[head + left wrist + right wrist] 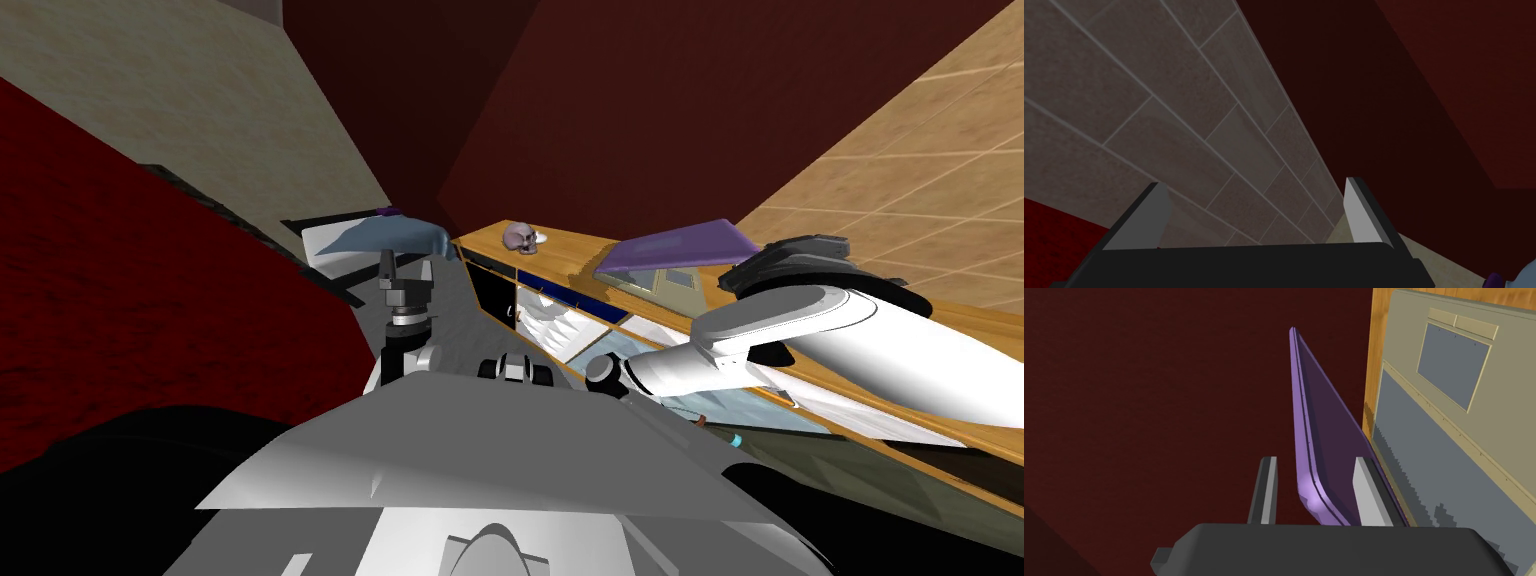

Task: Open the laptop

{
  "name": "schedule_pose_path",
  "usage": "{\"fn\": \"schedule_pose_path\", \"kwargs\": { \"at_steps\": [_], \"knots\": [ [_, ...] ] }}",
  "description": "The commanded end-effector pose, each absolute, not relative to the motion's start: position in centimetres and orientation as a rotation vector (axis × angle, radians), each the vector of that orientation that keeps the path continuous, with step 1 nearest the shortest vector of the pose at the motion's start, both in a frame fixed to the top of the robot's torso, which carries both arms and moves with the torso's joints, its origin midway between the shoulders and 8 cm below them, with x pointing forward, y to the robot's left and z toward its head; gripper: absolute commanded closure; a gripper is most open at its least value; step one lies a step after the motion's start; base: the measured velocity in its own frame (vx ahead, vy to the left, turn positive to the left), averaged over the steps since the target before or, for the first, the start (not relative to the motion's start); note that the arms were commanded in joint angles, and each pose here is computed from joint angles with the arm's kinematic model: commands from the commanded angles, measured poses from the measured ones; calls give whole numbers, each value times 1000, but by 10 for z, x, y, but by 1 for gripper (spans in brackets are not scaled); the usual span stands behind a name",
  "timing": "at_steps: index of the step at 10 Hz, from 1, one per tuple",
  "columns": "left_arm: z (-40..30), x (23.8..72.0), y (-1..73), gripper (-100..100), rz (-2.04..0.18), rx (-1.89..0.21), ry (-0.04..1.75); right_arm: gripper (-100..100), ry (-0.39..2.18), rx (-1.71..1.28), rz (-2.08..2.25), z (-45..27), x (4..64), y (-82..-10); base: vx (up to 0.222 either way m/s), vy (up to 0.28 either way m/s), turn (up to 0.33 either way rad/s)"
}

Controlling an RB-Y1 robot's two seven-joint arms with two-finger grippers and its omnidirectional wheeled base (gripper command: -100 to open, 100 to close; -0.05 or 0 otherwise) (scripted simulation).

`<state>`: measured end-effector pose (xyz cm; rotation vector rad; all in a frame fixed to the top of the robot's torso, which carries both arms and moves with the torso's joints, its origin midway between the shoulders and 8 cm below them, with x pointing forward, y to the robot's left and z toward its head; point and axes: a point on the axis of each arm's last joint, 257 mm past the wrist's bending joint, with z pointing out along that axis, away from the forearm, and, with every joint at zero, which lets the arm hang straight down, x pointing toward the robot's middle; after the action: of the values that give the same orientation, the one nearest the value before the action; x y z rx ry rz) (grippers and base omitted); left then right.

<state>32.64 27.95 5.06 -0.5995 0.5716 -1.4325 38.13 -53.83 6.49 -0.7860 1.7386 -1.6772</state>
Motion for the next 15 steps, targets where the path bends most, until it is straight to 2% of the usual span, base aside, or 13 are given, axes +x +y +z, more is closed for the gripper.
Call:
{"fn": "schedule_pose_path", "kwargs": {
  "at_steps": [1,4,10,11,12,15],
  "knots": [
    [51,326,279,0,-1433,-600,572,100,1802,-759,-1727,62,368,-553,0,0,0],
    [51,326,280,0,-1432,-600,572,100,1748,-685,-1694,80,410,-544,-37,24,-302],
    [51,326,279,0,-1433,-600,572,100,1822,-549,-1598,58,420,-558,-2,-1,10],
    [51,326,279,0,-1432,-600,572,100,1765,-542,-1609,79,443,-543,-28,15,-411],
    [51,326,280,0,-1432,-600,572,-100,1794,-562,-1598,79,432,-546,2,18,-144],
    [51,326,279,0,-1433,-600,572,-100,1790,-568,-1593,95,430,-545,32,5,15]
  ]
}}
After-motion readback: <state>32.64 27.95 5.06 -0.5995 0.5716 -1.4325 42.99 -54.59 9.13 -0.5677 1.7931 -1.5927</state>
